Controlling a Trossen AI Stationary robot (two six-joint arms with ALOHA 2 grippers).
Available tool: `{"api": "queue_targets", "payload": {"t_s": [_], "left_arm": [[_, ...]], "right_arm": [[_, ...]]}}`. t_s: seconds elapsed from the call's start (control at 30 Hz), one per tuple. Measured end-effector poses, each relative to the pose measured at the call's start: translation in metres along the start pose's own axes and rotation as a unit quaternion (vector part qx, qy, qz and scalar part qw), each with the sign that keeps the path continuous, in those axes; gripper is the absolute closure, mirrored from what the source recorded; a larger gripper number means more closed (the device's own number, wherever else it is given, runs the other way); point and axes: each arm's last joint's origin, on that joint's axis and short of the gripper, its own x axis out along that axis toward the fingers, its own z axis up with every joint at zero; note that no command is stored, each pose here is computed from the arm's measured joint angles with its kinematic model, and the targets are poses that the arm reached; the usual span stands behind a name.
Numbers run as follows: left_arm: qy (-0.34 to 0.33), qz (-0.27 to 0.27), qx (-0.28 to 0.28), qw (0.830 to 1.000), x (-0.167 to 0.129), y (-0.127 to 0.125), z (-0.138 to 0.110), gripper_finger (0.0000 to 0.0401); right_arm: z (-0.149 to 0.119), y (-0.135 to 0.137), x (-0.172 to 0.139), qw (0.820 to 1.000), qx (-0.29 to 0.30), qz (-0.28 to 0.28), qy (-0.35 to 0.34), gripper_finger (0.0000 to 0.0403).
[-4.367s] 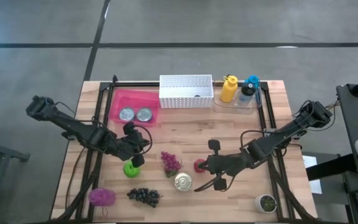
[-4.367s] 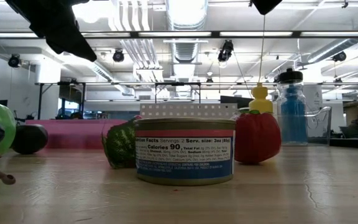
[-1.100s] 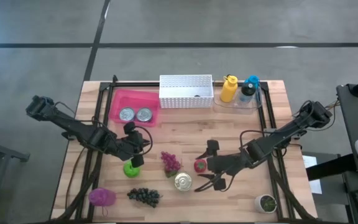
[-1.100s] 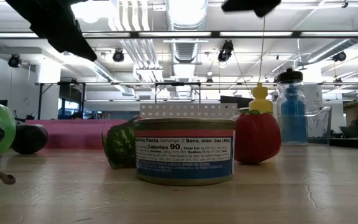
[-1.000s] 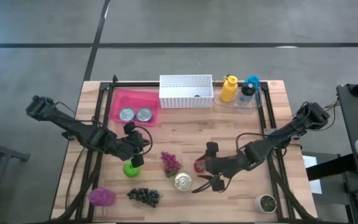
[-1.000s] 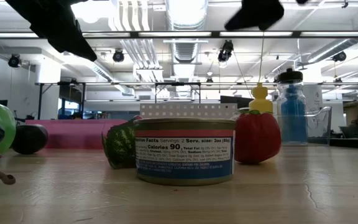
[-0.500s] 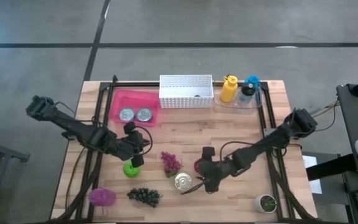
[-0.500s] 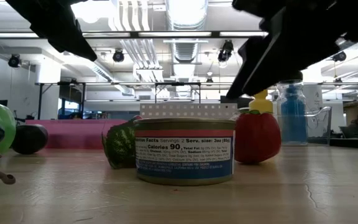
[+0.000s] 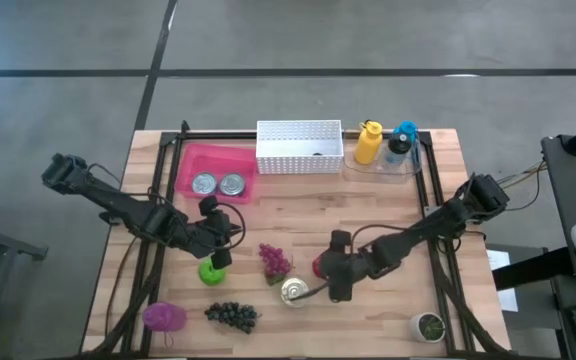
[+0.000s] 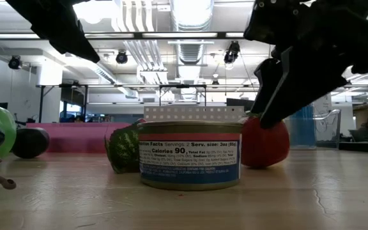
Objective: Pick & Place Food Item
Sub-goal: Put the red tomato into the white bin
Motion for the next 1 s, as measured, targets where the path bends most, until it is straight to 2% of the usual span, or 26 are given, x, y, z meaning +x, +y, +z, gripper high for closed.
{"api": "queue_targets", "payload": {"t_s": [0.6, 1.0], "left_arm": [[-0.001, -0.001, -0.001, 1.0, 0.0, 0.0, 0.0, 0.0363], [-0.004, -0.002, -0.003, 1.0, 0.0, 0.0, 0.001, 0.0363]], "right_arm": [[0.005, -0.003, -0.008, 1.0, -0.005, 0.004, -0.014, 0.0117], [0.0, -0.006, -0.007, 1.0, -0.009, -0.002, -0.003, 0.0102]]}}
